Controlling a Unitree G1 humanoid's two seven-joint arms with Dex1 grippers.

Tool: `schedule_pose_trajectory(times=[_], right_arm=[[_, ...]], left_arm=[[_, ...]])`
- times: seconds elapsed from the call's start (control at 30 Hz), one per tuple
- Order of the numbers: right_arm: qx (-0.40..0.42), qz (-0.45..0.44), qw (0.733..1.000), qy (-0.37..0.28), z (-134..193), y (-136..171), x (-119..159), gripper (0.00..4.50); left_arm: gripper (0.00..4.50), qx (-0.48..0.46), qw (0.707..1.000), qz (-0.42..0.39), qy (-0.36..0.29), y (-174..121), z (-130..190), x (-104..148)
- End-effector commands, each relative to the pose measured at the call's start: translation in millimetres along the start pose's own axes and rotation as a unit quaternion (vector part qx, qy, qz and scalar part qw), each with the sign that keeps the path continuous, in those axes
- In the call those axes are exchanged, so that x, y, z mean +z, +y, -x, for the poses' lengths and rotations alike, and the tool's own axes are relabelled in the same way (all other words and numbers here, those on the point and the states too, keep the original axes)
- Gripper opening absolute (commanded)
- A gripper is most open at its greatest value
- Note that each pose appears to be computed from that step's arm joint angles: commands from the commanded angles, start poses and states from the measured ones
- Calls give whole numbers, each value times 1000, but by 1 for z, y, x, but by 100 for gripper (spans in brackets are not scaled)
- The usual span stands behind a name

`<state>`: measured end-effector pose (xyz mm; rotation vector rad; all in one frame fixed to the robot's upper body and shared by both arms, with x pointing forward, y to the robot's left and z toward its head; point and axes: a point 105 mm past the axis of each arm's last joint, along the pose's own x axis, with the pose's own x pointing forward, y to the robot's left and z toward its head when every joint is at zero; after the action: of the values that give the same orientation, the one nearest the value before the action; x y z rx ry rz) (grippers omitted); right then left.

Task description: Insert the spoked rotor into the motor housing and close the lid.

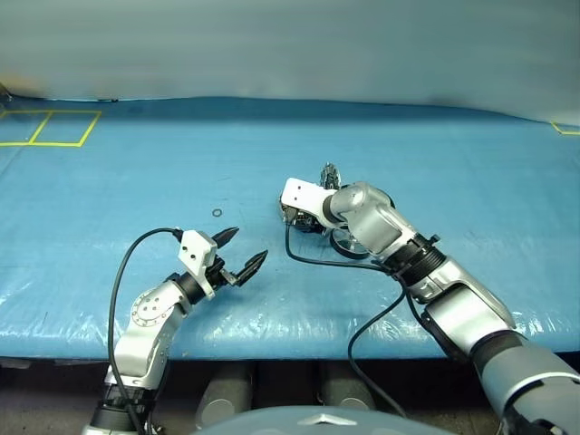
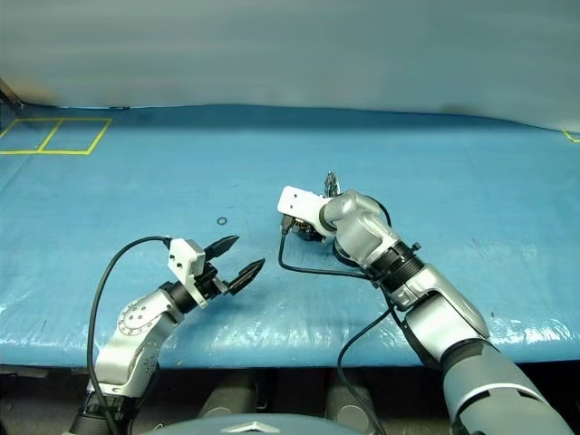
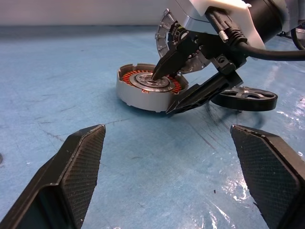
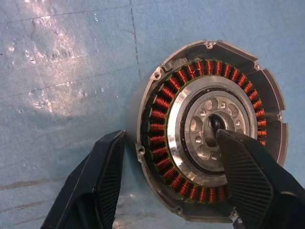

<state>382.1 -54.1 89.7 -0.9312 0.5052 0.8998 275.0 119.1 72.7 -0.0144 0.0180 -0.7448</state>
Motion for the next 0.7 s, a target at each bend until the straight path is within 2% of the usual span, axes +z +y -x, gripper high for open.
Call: schedule_pose_trajectory(times=[0.03, 0.13, 0.3, 0.53, 0.7], right_arm=[[2, 28, 1000, 1, -3, 3, 6, 321], [23, 39, 999, 1, -6, 12, 5, 321], [22, 52, 998, 3, -8, 13, 3, 213], [25, 122, 992, -16, 6, 17, 3, 213], [61, 250, 965, -43, 30, 37, 6, 213]], left_arm=[[447, -8, 1000, -14, -24, -4, -2, 11], [447, -9, 1000, -14, -24, -5, -3, 11], [450, -11, 1000, -12, -23, -7, -4, 10], [450, -11, 1000, -12, -24, -5, -1, 11], [450, 1, 999, 13, -49, 1, 2, 20]])
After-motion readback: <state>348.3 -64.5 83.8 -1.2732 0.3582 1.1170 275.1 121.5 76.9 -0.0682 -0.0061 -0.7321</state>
